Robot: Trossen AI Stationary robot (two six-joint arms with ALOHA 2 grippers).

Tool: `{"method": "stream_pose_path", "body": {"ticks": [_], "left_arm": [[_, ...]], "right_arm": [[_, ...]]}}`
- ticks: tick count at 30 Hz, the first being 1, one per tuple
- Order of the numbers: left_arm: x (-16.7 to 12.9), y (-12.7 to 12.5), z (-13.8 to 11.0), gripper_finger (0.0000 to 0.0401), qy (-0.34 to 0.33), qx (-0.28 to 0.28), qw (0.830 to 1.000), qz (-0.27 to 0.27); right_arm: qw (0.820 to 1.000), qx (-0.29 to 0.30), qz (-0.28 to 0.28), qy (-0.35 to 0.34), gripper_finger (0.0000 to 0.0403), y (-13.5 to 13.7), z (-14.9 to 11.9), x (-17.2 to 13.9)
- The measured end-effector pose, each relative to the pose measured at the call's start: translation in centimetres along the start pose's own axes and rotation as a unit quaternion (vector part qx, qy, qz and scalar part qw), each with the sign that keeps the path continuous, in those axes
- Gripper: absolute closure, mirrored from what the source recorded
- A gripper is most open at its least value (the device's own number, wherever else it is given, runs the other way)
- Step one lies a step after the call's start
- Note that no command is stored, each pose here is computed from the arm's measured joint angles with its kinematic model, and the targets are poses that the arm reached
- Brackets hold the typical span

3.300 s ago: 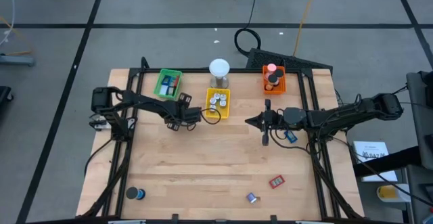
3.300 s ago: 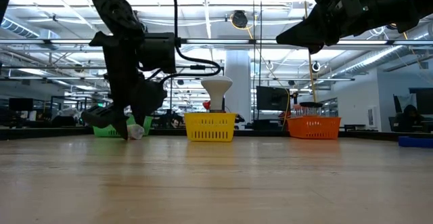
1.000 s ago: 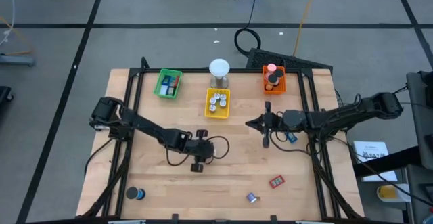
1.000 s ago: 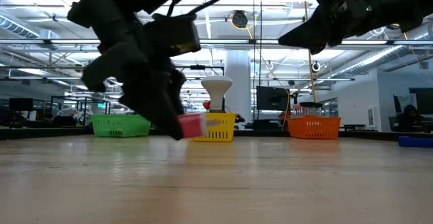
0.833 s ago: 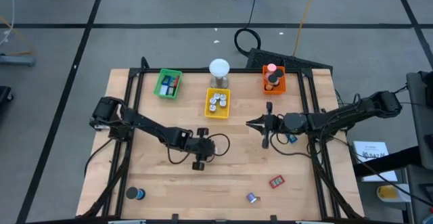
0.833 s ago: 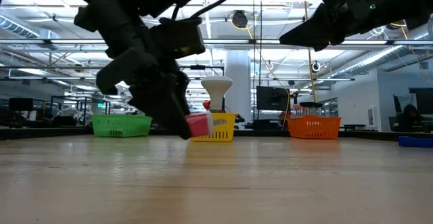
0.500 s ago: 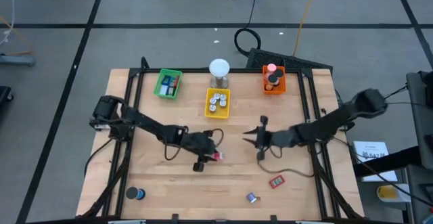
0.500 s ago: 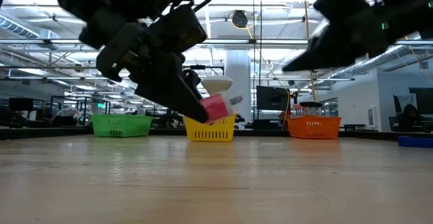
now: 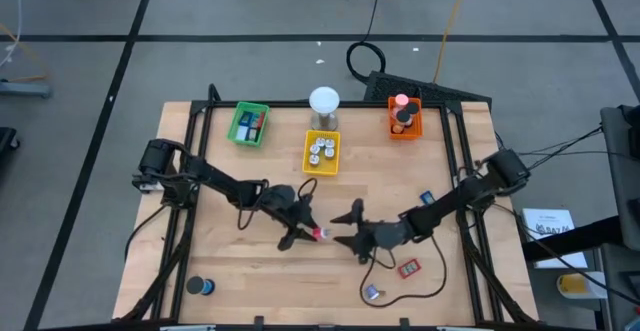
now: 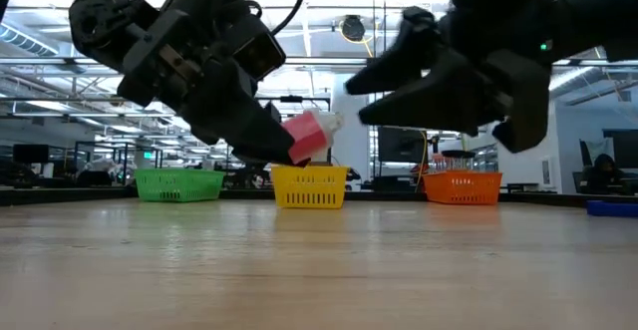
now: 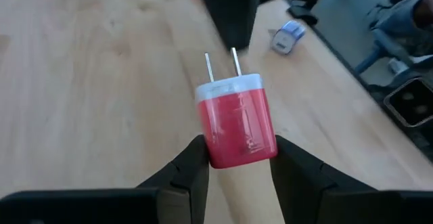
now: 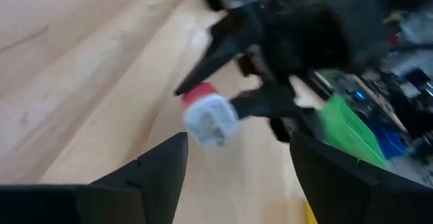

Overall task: Pick & Place Office items
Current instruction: Put the pink charger adapter into the yellow bin

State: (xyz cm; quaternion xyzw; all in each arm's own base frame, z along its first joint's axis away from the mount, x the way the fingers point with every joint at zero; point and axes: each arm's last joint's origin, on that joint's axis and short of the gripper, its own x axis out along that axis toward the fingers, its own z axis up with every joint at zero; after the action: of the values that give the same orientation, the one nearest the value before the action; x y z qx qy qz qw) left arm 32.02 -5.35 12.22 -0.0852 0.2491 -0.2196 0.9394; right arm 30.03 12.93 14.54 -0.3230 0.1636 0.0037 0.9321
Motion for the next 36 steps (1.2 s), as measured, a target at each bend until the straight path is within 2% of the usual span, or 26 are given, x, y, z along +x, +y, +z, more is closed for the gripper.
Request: {"method": "stream_pose_path", "body": {"ticks": [3,12,15,24,29,31,36], "left_arm": [[0.0,-0.2,0.1,0.0271,-0.007,0.006,1.000,-0.007],[0.0,-0.2,0.3,0.0271,-0.014,0.010,1.000,-0.014],[0.0,-0.2,0.4,0.0271,-0.020,0.012,1.000,-0.015],[-0.1,0.0,0.6,0.0270,-0.027,0.010,0.999,-0.024],[-0.5,0.4,0.8,0.0222,-0.021,-0.022,0.999,-0.010],[-1.2,0.3,1.3,0.0195,-0.012,-0.013,1.000,0.007],[-3.9,-0.8,2.5,0.0155,0.029,0.028,0.993,0.107]], "right_arm": [[0.999,-0.010,0.044,-0.010,0.0143,0.0,0.6,1.2],[0.998,-0.018,0.056,-0.013,0.0166,-1.0,0.5,3.3],[0.996,-0.008,0.086,-0.030,0.0184,-1.2,0.4,3.6],[0.995,-0.022,0.085,-0.046,0.0261,-1.2,0.7,3.5],[0.995,-0.005,0.088,-0.044,0.0261,-1.3,0.6,3.5],[0.995,0.006,0.086,-0.041,0.0258,-1.3,0.6,3.5],[0.994,0.043,0.104,-0.014,0.0262,-1.6,0.6,3.0]]}}
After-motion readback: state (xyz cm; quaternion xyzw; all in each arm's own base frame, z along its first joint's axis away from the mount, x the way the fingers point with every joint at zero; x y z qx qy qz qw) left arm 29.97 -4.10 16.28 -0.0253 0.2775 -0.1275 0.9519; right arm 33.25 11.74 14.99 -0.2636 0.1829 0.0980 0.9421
